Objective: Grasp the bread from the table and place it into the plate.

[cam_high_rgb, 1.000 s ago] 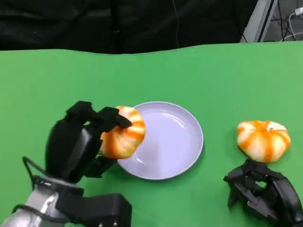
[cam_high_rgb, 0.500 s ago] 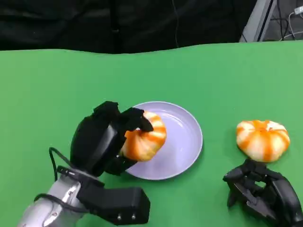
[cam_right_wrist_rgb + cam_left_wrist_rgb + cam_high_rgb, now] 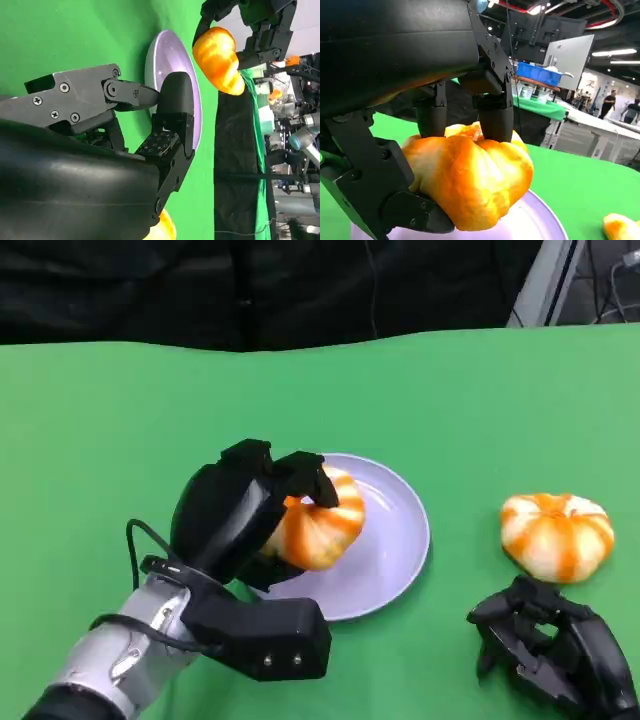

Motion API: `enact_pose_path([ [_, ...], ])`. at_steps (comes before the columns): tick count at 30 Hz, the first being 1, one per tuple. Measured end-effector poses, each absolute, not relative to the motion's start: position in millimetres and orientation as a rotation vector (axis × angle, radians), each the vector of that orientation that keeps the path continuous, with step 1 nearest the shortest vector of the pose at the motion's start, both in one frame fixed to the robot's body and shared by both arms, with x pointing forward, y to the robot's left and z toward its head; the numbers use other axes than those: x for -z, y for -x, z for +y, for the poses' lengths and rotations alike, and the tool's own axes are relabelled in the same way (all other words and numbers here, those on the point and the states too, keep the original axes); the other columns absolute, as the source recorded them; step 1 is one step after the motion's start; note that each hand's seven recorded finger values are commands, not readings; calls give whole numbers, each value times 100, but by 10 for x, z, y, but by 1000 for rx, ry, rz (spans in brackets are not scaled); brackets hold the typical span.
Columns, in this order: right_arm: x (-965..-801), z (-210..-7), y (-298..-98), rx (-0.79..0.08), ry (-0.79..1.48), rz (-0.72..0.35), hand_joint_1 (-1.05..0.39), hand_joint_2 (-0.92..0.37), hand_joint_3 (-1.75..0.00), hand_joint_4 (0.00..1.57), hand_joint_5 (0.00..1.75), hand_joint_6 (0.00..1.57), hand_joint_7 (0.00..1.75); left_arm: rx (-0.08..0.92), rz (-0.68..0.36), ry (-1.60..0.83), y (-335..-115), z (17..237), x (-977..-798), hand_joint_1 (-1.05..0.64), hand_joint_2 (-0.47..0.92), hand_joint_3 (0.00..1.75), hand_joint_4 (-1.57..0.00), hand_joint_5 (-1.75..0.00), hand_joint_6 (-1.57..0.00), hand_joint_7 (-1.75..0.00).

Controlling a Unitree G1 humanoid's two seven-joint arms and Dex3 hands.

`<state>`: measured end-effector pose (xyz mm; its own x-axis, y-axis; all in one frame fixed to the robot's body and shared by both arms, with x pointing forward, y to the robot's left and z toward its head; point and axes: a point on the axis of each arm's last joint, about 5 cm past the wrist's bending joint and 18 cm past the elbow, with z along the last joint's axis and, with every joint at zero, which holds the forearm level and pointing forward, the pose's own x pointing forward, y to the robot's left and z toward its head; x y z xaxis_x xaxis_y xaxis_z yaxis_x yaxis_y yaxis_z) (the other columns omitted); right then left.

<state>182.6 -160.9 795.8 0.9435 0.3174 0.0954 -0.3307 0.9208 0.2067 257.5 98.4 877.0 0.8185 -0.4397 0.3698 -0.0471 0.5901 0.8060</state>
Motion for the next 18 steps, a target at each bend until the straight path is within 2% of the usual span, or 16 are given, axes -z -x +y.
enact_pose_path([
  [5,-7951,-1606,-1814,-328,-222,-58,-26,-90,-40,65,175,82,106,274,-571,-930,-2589,952,-8746,-11,63,57,-66,-175,-74,-145],
  [9,-7952,-1604,-1816,-326,-221,-57,-26,-90,-41,66,175,82,106,331,-541,-963,-2665,882,-8741,-11,65,50,-66,-175,-72,-150],
  [14,-7953,-1604,-1816,-322,-219,-59,-26,-90,-42,66,175,82,107,344,-545,-968,-2696,847,-8757,-12,69,44,-64,-175,-70,-151],
  [18,-7956,-1599,-1817,-323,-206,-60,-26,-90,-43,66,174,82,106,357,-510,-981,-2700,847,-8708,-13,70,41,-64,-175,-70,-151],
])
